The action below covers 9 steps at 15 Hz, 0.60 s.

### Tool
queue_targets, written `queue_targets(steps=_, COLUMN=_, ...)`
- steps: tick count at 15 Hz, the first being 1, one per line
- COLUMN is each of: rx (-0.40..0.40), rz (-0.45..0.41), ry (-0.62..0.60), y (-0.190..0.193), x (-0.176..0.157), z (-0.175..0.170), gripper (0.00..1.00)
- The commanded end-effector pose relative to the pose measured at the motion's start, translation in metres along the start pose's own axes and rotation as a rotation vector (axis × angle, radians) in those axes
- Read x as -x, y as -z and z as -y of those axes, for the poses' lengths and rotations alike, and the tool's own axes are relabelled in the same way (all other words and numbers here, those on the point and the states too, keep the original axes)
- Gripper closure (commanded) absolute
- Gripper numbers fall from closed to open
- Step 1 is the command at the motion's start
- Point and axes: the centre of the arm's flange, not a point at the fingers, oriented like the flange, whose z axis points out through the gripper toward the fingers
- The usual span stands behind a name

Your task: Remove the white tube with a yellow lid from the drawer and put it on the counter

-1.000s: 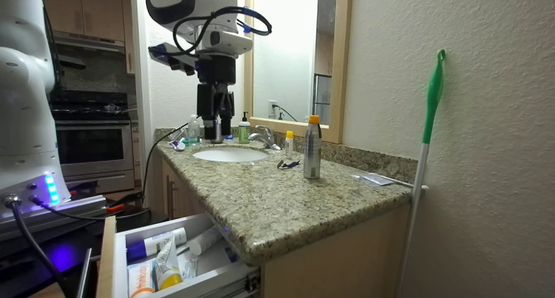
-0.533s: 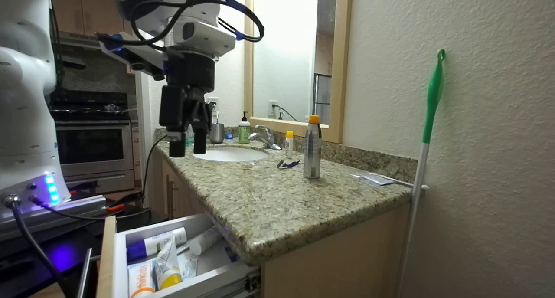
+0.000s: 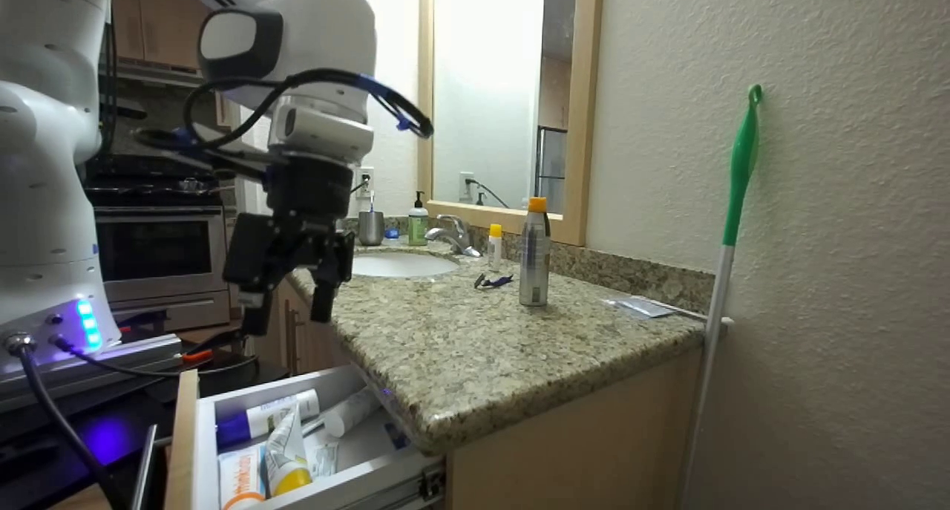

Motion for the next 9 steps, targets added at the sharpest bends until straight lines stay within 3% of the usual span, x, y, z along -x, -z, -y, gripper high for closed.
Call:
queue_targets(steps=1, rx=-0.024, rz=-0.046, ry=0.006, y=-0.061, x=0.037, z=-0.031, gripper=0.0)
queue_targets(steps=3, rx=-0.085, rz=-0.141, ry=0.054, y=-0.081, x=0.068, z=-0.047, gripper=0.0)
queue_targets(steps=4, rx=-0.005, rz=-0.074, ry=0.017, y=-0.055, x=0.04, z=-0.031, gripper=0.0)
queue_targets(steps=7, rx=-0.006, rz=-0.082, ry=0.014, y=-0.059, x=0.046, z=-0.036, gripper=0.0)
queue_targets(steps=9, rx=-0.063, rz=-0.008, ry=-0.062, y=-0.069, x=0.038, z=-0.01, gripper=0.0)
